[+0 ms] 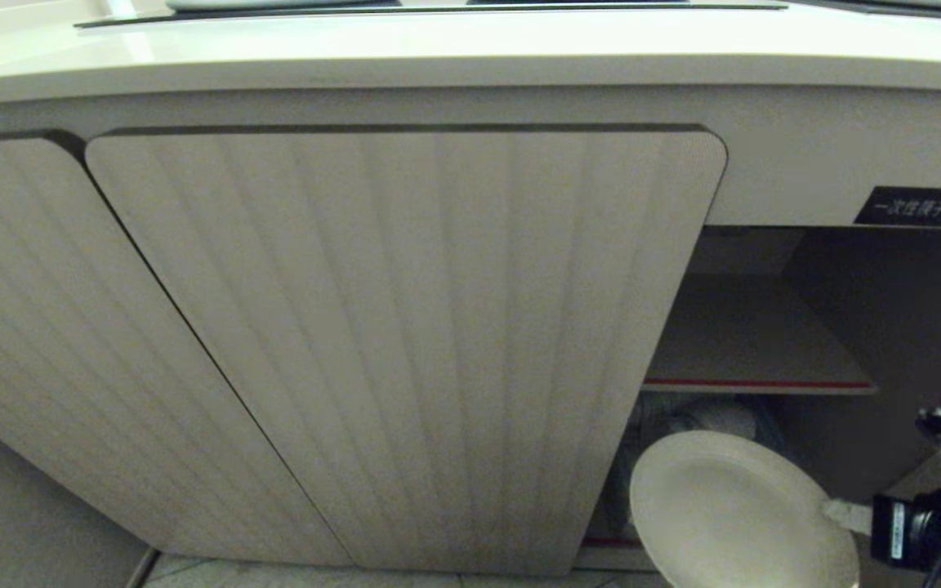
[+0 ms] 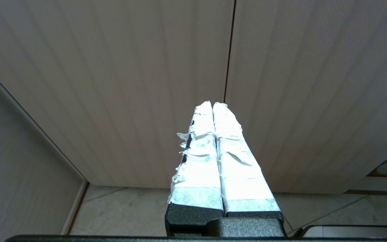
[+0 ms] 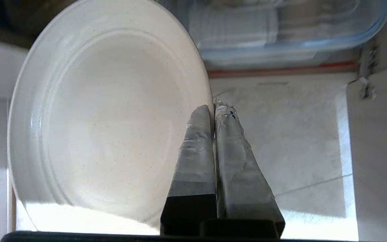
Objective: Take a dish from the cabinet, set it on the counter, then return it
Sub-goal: Place it on the table
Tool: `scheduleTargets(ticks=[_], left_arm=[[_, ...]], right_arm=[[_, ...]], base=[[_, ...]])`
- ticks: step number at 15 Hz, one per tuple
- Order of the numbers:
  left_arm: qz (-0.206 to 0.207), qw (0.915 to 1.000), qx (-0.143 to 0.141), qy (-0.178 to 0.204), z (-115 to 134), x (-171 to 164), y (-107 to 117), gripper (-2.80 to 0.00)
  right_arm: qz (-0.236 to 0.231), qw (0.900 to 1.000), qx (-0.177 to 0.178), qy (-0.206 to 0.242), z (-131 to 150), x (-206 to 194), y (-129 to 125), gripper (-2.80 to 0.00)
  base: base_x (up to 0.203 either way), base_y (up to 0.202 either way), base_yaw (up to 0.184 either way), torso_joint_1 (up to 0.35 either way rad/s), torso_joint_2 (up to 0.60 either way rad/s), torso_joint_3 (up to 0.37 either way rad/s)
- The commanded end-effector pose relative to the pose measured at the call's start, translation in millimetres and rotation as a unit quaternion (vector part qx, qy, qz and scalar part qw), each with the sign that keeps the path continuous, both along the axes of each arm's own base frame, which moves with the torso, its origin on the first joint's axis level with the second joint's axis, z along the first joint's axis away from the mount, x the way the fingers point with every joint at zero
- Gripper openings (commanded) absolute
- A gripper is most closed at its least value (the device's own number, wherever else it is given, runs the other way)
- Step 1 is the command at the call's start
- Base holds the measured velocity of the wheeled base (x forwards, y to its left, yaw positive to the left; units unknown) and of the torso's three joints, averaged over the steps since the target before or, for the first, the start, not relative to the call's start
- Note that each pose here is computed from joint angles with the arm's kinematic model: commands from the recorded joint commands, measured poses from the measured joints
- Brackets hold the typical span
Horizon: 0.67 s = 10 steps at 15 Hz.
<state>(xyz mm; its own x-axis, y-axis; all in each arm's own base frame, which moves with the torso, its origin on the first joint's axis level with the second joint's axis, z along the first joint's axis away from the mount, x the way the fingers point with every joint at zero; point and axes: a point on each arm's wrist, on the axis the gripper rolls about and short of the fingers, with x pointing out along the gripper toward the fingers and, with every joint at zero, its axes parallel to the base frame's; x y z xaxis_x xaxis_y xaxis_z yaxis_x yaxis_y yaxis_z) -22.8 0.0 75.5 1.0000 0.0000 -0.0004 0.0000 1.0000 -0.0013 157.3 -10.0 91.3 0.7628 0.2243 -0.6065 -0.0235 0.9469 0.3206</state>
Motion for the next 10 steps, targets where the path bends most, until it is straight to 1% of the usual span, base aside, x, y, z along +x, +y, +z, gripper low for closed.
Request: scheduleTargets(ticks=[1,5,10], left_arm=[[0.0,1.0,0.0,0.0,0,0,0,-2.8],[0.0,1.0,0.0,0.0,0,0,0,-2.8],[0.0,1.0,0.0,0.0,0,0,0,-2.8]], right_arm=[[0.005,1.0,0.001,-0.006,0,-10,3,-2.8],[0.004,1.0,0.024,-0.004,-1,-22,8,-2.8],[0.016,1.0,0.02,-0.008,-7,-45,12,-2.8]], base=[[0.0,0.0,0.0,0.0,0.0,0.0],[0.0,0.0,0.0,0.0,0.0,0.0],[0.0,0.0,0.0,0.0,0.0,0.0]])
